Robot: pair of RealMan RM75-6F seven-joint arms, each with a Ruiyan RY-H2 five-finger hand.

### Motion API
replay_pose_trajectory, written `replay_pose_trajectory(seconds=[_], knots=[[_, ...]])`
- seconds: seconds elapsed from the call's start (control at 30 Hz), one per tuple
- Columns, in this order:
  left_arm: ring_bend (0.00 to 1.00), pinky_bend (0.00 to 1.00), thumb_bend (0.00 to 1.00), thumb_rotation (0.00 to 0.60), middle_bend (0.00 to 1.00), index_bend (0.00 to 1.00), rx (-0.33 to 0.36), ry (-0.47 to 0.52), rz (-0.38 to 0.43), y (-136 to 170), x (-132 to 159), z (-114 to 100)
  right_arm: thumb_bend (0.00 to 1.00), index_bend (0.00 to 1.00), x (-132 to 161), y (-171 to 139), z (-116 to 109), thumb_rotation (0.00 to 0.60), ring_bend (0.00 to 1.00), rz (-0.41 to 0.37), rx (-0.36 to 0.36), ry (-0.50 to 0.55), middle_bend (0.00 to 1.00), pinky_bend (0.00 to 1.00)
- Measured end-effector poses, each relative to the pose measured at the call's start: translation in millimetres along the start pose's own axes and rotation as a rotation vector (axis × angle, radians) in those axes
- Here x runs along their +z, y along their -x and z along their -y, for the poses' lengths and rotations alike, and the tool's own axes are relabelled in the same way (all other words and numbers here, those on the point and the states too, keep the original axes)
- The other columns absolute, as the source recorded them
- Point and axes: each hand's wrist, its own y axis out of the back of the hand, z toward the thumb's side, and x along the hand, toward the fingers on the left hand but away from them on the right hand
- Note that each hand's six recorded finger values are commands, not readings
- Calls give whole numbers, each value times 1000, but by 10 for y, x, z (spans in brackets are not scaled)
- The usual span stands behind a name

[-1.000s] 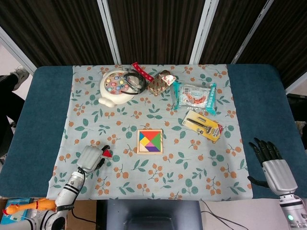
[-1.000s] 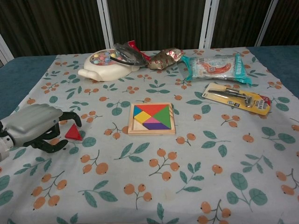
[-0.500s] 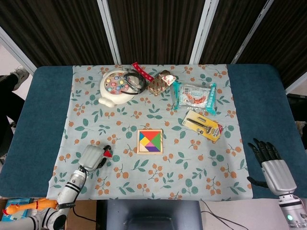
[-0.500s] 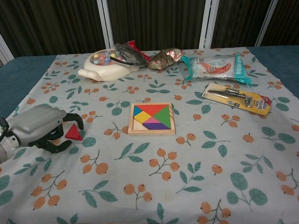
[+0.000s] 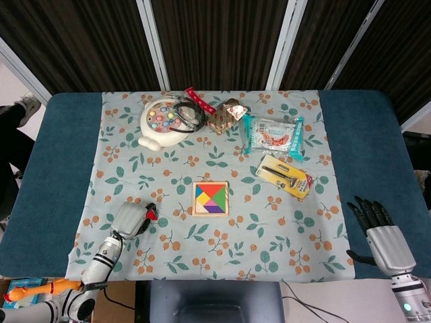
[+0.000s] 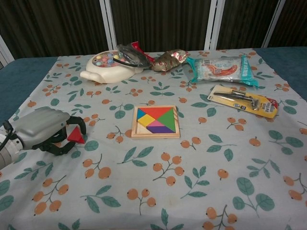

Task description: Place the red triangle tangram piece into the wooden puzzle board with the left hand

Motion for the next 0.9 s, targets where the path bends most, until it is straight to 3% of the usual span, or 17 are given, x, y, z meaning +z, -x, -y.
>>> replay_pose_trajectory(seconds=[0.17, 0.4, 0.9], knots=[[1000, 1000, 397, 600, 1000, 596, 15, -2, 3, -6, 13, -19, 150, 0, 8, -1, 4, 600, 0, -4, 2, -1, 0, 0], [1000, 1000, 386, 600, 1000, 685, 53, -15, 6, -24, 16, -66, 150, 0, 6, -1, 4, 600, 0, -5, 5, -1, 0, 0], [1000, 1000, 383, 600, 1000, 712, 103, 15, 40, -37, 156, -235, 150, 0, 18, 4, 10, 600, 0, -9, 9, -2, 0, 0]])
